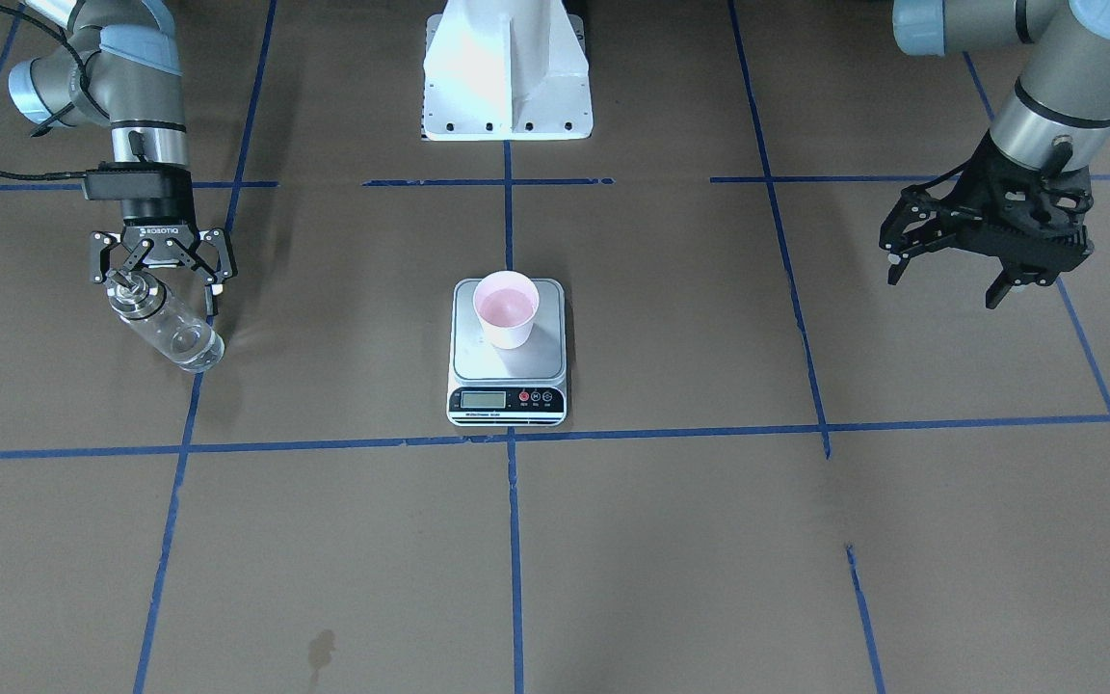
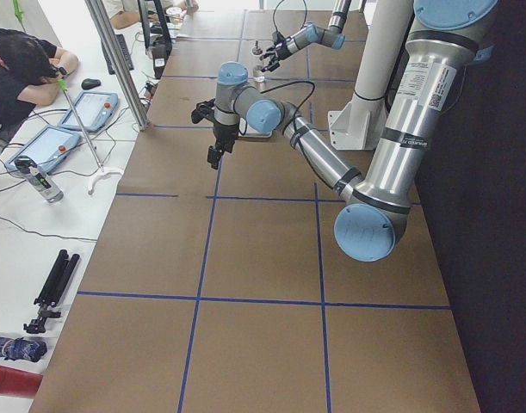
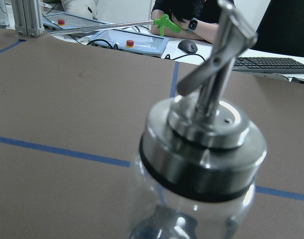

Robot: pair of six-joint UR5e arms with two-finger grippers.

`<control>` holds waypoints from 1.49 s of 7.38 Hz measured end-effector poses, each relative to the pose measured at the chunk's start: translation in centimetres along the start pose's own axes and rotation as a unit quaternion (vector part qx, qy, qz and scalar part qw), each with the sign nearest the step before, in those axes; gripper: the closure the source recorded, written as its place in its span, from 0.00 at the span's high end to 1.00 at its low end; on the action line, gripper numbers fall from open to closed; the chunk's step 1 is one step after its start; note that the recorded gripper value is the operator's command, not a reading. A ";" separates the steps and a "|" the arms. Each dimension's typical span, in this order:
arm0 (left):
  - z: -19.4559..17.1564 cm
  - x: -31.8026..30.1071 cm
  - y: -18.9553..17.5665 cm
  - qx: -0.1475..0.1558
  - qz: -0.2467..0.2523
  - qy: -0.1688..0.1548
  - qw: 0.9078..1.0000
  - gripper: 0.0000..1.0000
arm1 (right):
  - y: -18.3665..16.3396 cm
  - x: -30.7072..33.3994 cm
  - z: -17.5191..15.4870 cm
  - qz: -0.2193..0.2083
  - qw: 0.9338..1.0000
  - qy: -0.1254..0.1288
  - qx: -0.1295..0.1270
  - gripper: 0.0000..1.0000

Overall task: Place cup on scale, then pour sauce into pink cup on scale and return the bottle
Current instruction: 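Lift the glass bottle with the right gripper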

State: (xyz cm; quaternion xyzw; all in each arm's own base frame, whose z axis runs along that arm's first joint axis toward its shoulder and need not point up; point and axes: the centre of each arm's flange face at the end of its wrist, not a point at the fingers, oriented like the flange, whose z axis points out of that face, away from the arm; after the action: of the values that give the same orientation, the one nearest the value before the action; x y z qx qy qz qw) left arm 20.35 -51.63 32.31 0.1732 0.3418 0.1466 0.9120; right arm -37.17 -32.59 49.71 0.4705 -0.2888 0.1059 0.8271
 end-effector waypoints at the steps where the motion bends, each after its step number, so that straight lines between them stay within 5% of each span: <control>1: 0.0 0.0 0.0 0.000 0.000 0.000 1.000 1.00 | -0.2 -0.2 0.1 0.001 1.000 -0.001 0.001 1.00; 11: -0.4 0.2 0.0 0.002 -0.001 0.001 1.000 1.00 | -0.5 -2.0 3.5 0.004 1.000 0.006 0.004 0.98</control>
State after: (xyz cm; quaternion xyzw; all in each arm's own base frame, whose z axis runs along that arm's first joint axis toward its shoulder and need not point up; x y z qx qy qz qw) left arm 20.20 -51.50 31.89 0.1747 0.3434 0.1450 0.9113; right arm -39.85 -35.57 49.58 0.4721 -0.2852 0.1135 0.8264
